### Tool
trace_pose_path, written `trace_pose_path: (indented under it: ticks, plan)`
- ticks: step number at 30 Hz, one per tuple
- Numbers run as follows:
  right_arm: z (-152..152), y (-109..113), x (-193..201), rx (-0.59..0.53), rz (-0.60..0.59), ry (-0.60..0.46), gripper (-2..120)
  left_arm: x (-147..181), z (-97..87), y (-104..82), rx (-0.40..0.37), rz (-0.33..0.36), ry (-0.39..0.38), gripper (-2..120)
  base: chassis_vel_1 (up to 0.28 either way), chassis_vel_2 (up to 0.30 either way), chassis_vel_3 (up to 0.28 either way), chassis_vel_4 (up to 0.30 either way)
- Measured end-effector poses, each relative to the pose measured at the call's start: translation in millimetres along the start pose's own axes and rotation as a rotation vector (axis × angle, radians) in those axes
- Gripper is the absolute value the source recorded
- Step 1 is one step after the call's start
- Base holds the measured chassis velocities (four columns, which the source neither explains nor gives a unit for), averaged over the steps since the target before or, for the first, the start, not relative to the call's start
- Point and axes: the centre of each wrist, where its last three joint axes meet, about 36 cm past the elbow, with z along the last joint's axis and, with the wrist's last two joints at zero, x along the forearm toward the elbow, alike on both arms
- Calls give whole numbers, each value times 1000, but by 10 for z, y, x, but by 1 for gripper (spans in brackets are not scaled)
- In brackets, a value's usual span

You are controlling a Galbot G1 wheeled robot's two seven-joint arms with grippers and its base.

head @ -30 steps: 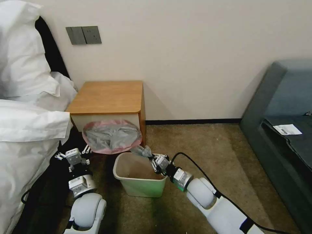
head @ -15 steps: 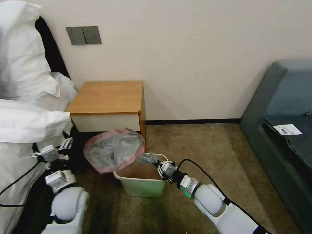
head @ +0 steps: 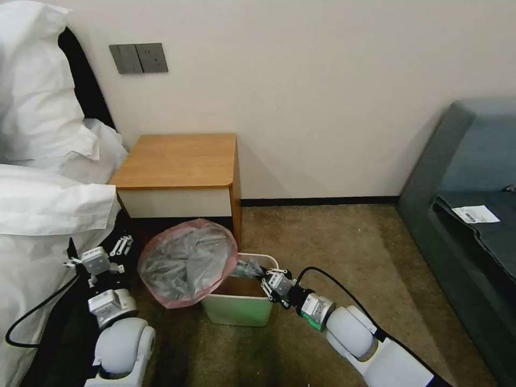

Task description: Pick up the garbage bag from the table and place it over the trash can.

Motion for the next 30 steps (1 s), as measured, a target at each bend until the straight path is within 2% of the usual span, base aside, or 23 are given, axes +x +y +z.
trace_pose_path:
  ticks: [3, 5, 7, 8, 9, 12, 14, 17, 21, 24, 26, 30]
  plan:
    - [6, -22, 28, 4, -9, 0, 33, 4, -13, -8, -2, 5, -5, 98, 0, 0, 0, 0]
    - [16, -65, 68, 6, -12, 4, 43, 19, -10, -2, -8, 9, -6, 98, 0, 0, 0, 0]
    - [19, -72, 74, 6, -12, 5, 44, 23, -9, -1, -8, 10, -6, 98, 0, 0, 0, 0]
    - [34, -113, 113, 7, -11, 7, 53, 44, 1, 3, -11, 12, -5, 98, 0, 0, 0, 0]
    - [34, -113, 113, 7, -11, 7, 53, 44, 1, 3, -11, 12, -5, 98, 0, 0, 0, 0]
    - [43, -201, 162, 0, -4, 2, 70, 90, 19, -6, -17, 17, -5, 98, 0, 0, 0, 0]
    - [39, -222, 165, -3, -4, -2, 73, 96, 21, -13, -19, 18, -6, 98, 0, 0, 0, 0]
    - [-19, -323, 145, -25, 0, -27, 89, 115, 20, -44, -25, 22, -10, 98, 0, 0, 0, 0]
    - [-59, -415, 125, -42, -4, -26, 99, 119, 16, -68, -32, 25, -17, 98, 0, 0, 0, 0]
    - [-72, -468, 110, -64, -9, -10, 100, 124, 16, -79, -36, 26, -19, 98, 0, 0, 0, 0]
    - [-110, -543, 120, -124, -27, 42, 100, 135, 15, -94, -39, 25, -20, 98, 0, 0, 0, 0]
    - [-147, -589, 154, -176, -48, 93, 100, 143, 10, -102, -44, 27, -24, 98, 0, 0, 0, 0]
